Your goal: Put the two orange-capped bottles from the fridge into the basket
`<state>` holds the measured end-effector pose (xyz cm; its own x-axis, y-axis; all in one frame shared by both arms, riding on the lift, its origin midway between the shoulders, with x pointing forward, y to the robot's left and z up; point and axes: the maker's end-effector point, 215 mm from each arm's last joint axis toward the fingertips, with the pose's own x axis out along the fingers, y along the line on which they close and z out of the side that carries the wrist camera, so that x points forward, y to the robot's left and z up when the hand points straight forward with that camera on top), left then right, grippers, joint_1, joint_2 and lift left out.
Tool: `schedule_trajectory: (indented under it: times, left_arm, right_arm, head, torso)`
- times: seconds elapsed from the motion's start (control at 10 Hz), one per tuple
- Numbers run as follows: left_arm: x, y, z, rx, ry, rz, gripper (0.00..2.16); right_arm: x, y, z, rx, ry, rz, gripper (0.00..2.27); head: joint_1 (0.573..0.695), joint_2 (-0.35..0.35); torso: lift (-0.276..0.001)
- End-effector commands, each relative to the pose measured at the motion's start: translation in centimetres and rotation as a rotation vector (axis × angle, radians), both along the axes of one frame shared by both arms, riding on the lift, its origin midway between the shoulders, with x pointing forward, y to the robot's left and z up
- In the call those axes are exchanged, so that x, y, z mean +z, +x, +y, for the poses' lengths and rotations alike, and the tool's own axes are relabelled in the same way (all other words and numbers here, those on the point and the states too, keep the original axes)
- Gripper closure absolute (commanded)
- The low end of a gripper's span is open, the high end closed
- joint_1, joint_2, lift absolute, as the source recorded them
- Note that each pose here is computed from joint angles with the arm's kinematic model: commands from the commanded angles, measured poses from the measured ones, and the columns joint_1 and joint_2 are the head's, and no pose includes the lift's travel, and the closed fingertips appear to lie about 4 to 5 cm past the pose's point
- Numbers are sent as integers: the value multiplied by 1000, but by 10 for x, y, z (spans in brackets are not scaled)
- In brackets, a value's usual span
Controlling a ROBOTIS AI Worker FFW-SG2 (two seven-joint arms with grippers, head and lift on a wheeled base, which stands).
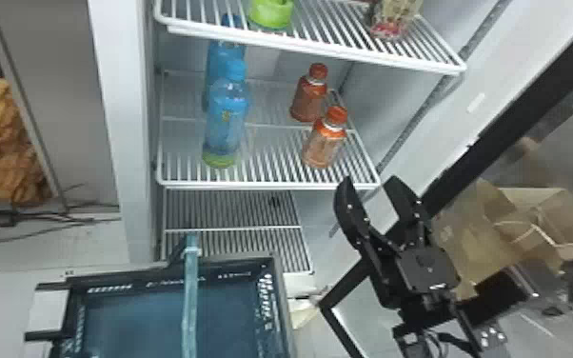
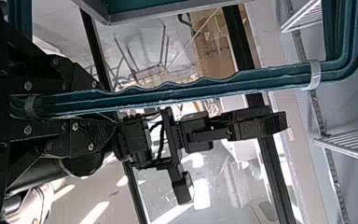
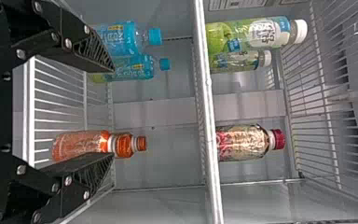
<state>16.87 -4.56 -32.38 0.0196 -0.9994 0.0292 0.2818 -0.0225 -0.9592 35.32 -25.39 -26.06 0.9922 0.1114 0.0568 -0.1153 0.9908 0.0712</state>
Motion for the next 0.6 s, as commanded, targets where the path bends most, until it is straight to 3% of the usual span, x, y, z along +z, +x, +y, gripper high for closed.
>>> schedule_trajectory:
  times: [0.0, 0.2, 0.5]
  left_arm:
    - [-1, -1, 0, 0, 1, 3, 1200]
    - [0, 0, 0, 3, -1, 1, 1200]
    - [-1, -1, 0, 5, -3, 8, 1200]
  right_arm:
    - [-10, 3, -7, -14, -15, 17, 300]
    - [-31, 11, -18, -32, -43, 46, 85]
    - [-57, 41, -42, -73, -96, 9, 87]
  head:
    - [695, -350]
    - [695, -350]
    - [695, -350]
  torso:
    - [-235]
    - [-235]
    - [-235]
